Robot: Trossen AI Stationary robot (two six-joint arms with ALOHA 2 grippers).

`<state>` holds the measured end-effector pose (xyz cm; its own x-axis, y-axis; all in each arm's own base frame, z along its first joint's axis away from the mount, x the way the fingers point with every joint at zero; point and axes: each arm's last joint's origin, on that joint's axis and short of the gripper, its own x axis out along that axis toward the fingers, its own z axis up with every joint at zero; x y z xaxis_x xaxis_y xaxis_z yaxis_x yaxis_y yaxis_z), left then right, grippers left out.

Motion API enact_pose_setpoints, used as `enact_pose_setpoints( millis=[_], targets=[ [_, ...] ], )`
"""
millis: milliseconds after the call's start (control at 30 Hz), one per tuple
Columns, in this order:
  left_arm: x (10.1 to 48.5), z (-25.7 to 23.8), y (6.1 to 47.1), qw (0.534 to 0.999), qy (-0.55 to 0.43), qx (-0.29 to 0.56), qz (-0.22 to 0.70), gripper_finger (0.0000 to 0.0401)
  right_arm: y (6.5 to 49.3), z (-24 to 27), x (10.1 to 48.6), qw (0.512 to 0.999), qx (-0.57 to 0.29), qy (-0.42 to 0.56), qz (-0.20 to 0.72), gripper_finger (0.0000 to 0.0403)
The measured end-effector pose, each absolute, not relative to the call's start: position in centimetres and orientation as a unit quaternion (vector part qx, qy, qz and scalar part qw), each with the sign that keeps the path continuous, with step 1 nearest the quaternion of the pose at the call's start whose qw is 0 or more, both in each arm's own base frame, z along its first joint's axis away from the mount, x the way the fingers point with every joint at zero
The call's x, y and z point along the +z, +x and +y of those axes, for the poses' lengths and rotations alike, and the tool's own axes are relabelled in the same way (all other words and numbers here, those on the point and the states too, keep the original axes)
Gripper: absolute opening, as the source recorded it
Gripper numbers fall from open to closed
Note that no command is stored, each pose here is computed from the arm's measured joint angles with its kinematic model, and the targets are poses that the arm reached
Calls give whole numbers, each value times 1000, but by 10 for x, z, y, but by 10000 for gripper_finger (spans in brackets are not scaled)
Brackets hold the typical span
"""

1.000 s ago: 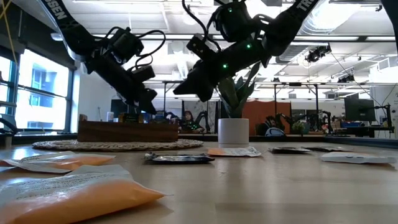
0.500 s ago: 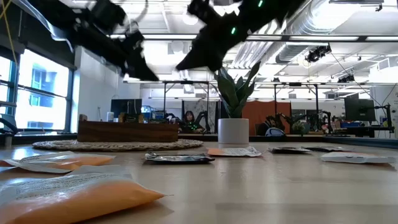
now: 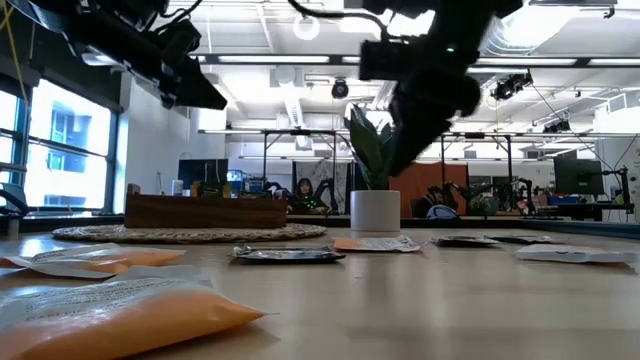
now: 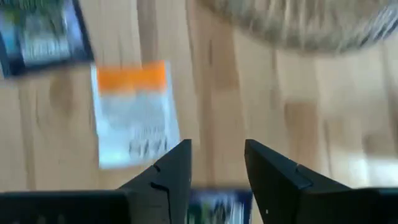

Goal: Pick & Place Tea
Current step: Put the black tea bag into the right section of the wooden organizer

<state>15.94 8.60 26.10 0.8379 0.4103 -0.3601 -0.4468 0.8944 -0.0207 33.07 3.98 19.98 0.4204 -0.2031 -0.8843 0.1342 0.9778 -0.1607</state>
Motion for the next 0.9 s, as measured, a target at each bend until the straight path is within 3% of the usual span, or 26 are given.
enact_pose_setpoints(
  millis=[233,467,700,900],
  targets=[
    [258,87,162,957,-57,217,183,99,300,36,193,748,-166,-3,643,156],
    [258,87,162,958,-57,215,183,99,275,24,193,662,-302,18,686,156],
    [258,87,162,959,-42,211,186,99,247,9,178,618,-349,102,697,156],
    [259,87,162,960,-27,208,186,99,214,6,182,646,-357,197,646,156]
  ],
)
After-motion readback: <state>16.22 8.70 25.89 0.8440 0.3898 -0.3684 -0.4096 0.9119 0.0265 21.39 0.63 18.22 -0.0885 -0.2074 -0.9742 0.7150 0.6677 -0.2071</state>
